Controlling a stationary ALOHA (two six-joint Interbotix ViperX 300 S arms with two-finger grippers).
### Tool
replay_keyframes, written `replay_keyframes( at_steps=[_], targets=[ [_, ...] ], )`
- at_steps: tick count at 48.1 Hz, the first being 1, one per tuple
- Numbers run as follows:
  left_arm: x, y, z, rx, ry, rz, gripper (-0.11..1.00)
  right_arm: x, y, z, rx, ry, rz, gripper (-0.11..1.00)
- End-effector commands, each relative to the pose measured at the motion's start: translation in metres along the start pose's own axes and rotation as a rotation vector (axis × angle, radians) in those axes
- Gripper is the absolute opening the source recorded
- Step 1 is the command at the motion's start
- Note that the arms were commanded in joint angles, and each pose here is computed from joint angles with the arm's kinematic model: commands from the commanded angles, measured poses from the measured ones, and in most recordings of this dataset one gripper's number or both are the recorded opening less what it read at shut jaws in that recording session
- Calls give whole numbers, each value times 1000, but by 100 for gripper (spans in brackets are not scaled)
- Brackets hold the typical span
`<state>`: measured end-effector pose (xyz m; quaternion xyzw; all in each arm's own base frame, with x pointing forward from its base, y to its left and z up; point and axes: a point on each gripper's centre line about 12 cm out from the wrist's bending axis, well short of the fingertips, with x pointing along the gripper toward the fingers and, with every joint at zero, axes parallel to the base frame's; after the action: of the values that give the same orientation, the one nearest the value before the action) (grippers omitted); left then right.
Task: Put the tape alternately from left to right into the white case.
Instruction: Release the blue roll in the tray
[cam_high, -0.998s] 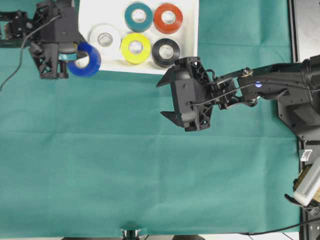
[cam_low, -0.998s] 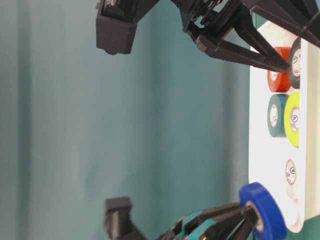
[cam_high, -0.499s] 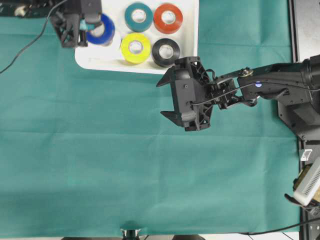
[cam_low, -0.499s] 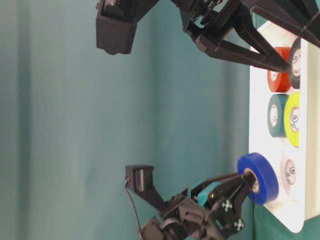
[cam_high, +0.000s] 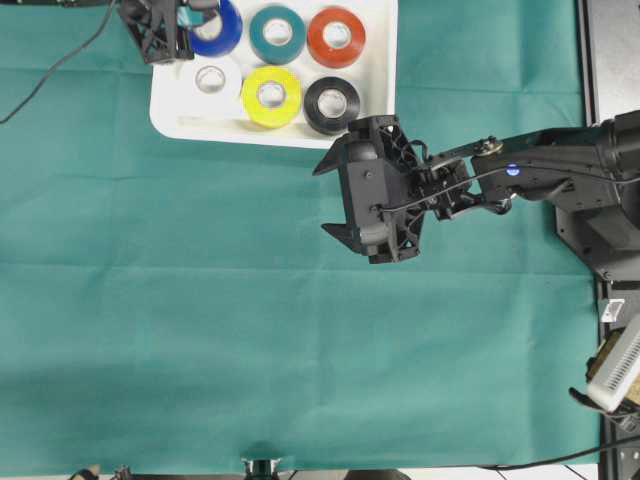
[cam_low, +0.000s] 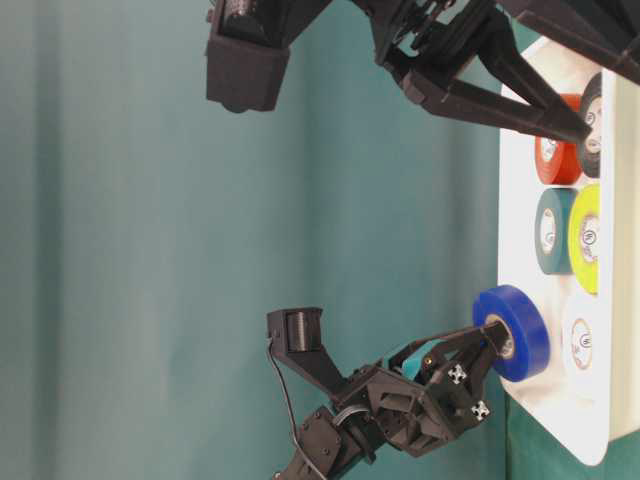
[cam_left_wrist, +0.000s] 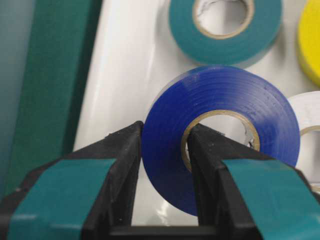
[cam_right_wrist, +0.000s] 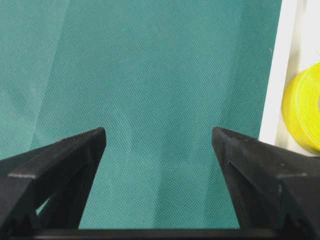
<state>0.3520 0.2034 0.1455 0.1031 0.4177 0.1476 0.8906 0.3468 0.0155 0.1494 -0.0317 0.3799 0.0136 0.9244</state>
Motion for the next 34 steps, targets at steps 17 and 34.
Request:
replay_keyframes(
  at_steps=[17,34],
  targets=[
    [-5,5,8,1,-32,18,97,-3,1,11,1,-34,5,78],
    [-6,4,5,2,-24,14,99,-3,1,10,0,-33,5,78]
  ],
)
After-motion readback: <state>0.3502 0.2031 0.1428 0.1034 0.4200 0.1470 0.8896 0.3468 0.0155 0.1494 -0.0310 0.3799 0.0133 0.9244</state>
